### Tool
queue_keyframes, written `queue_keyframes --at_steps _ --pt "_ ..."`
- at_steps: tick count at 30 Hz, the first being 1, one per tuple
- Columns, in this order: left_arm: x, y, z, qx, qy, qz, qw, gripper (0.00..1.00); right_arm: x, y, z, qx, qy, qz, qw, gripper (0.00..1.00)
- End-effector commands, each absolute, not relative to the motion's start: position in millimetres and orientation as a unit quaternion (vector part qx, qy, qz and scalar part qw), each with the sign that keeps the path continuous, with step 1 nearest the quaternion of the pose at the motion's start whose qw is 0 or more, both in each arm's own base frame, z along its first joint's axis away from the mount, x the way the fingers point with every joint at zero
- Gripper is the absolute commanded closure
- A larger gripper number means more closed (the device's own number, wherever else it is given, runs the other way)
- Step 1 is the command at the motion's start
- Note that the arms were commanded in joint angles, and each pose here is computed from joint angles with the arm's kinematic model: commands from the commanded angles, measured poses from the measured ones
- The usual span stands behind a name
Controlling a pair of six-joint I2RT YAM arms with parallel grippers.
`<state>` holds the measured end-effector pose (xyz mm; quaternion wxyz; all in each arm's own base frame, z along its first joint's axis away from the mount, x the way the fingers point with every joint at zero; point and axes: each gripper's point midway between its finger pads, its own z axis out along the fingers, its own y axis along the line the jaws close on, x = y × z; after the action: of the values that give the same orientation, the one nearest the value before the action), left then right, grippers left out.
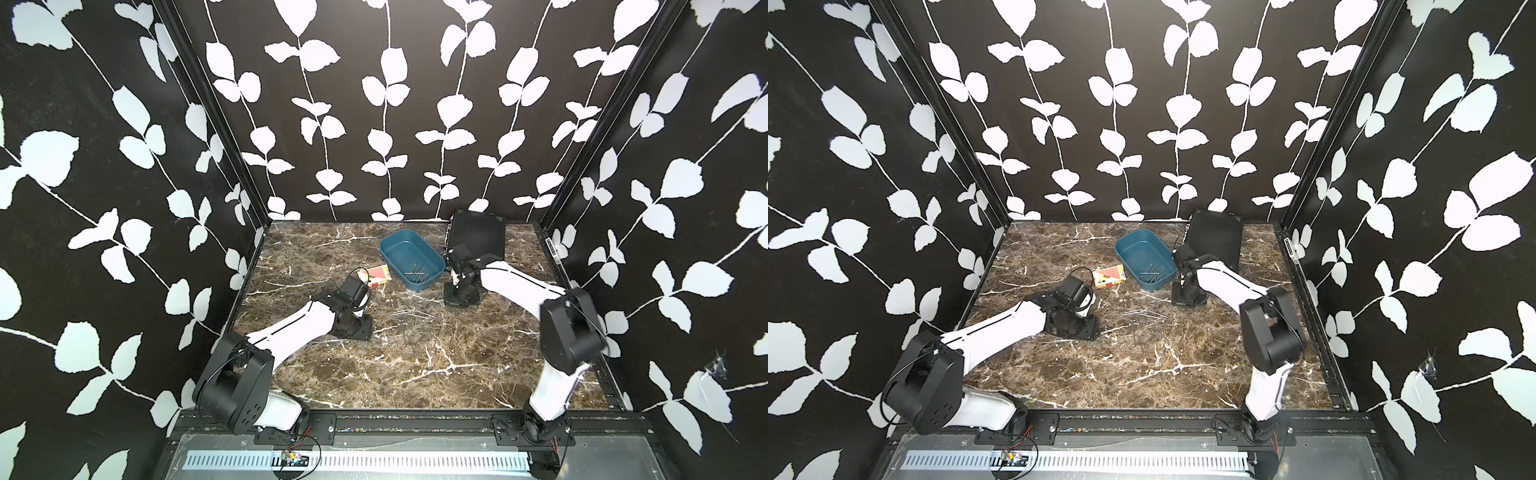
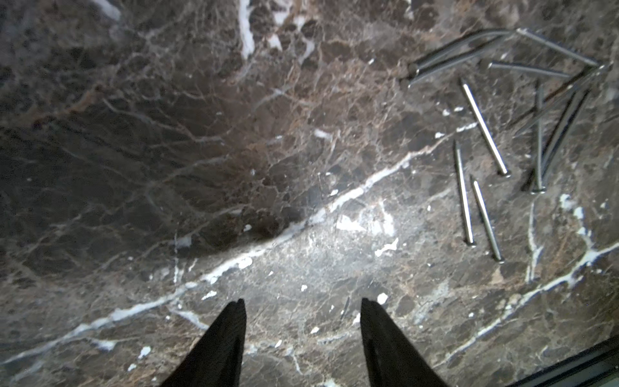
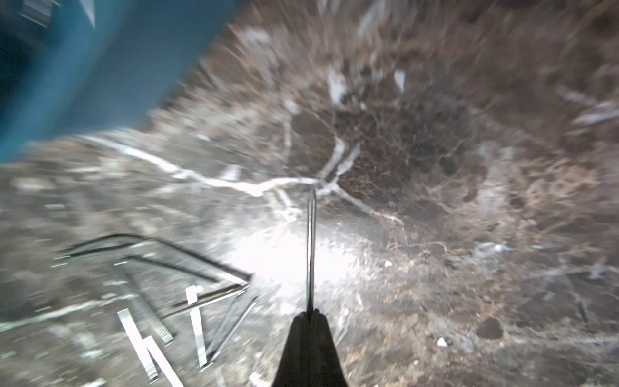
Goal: Put the nails on the desktop into the storage box
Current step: Pick up the nail from the center of the board, then place the nail in the storage box.
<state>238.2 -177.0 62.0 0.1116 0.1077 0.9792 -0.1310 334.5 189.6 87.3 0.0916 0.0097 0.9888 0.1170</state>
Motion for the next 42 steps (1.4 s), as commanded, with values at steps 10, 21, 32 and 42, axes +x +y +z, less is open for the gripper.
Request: queue_keyframes --at_steps 10,21,32,42 --pt "247.3 -179.0 79.4 0.096 0.976 -0.138 0.138 0.43 405.7 260.5 161.2 0.132 0.925 0.322 0.154 1.00" --pt "238.2 -163.9 85.3 0.081 0.979 -0.123 0.143 0.42 473.3 291.3 119.8 0.197 0.909 0.338 0.144 1.00" --pt "248.6 -173.0 79.2 0.083 0.979 -0.130 0.133 0.42 463.9 272.2 151.0 0.098 0.933 0.296 0.180 0.66" --pt "260.6 -187.0 75.0 0.098 0.978 -0.139 0.120 0.42 431.9 191.6 108.1 0.172 0.928 0.268 0.193 1.00"
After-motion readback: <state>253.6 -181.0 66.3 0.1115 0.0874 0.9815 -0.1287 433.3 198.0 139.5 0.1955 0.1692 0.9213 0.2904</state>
